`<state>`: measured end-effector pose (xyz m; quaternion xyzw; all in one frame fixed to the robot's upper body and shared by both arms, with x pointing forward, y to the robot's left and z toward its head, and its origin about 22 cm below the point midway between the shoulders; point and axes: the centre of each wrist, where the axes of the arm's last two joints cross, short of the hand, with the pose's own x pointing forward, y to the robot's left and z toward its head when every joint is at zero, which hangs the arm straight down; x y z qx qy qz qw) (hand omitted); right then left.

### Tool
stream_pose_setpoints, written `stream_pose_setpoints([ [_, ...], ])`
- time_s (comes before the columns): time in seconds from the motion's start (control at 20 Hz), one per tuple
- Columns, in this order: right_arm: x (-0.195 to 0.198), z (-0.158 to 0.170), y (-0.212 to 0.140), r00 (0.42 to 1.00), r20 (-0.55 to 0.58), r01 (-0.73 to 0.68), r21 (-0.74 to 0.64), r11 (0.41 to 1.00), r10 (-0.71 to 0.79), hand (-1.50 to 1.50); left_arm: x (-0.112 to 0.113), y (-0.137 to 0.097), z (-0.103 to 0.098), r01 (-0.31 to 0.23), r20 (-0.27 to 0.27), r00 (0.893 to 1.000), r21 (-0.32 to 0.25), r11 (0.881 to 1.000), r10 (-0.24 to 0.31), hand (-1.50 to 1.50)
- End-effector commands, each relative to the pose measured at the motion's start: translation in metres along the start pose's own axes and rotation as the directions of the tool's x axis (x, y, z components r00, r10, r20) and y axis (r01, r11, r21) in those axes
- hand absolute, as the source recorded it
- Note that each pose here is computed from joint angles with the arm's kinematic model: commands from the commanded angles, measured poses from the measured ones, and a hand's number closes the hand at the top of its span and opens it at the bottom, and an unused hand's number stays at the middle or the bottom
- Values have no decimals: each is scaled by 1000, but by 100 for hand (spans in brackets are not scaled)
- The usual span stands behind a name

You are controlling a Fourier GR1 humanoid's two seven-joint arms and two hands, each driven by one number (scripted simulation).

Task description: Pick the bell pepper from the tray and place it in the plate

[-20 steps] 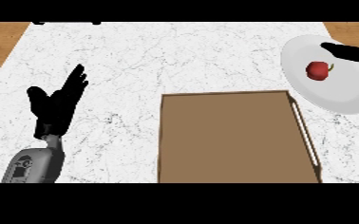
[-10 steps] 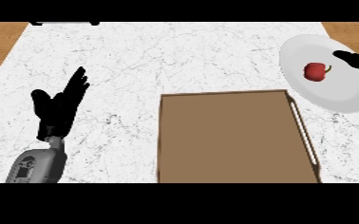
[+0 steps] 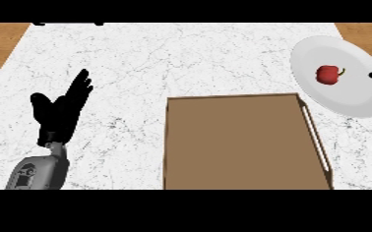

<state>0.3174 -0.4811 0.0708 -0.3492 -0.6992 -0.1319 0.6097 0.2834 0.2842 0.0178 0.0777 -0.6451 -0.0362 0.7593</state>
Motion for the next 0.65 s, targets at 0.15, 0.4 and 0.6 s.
stream_pose_setpoints([
  [0.15,-15,11,-27,999,-3,-38,-30,999,38,-150,11,0,4,-17,-3,1000,-12,1000,17,0],
  [0.4,-35,23,-49,996,-37,-78,-19,997,77,-150,5,0,-4,8,3,1000,17,1000,-8,0],
  [0.6,-39,22,-57,994,-41,-101,-30,994,100,-150,5,-2,-3,9,-3,1000,10,1000,-9,0],
])
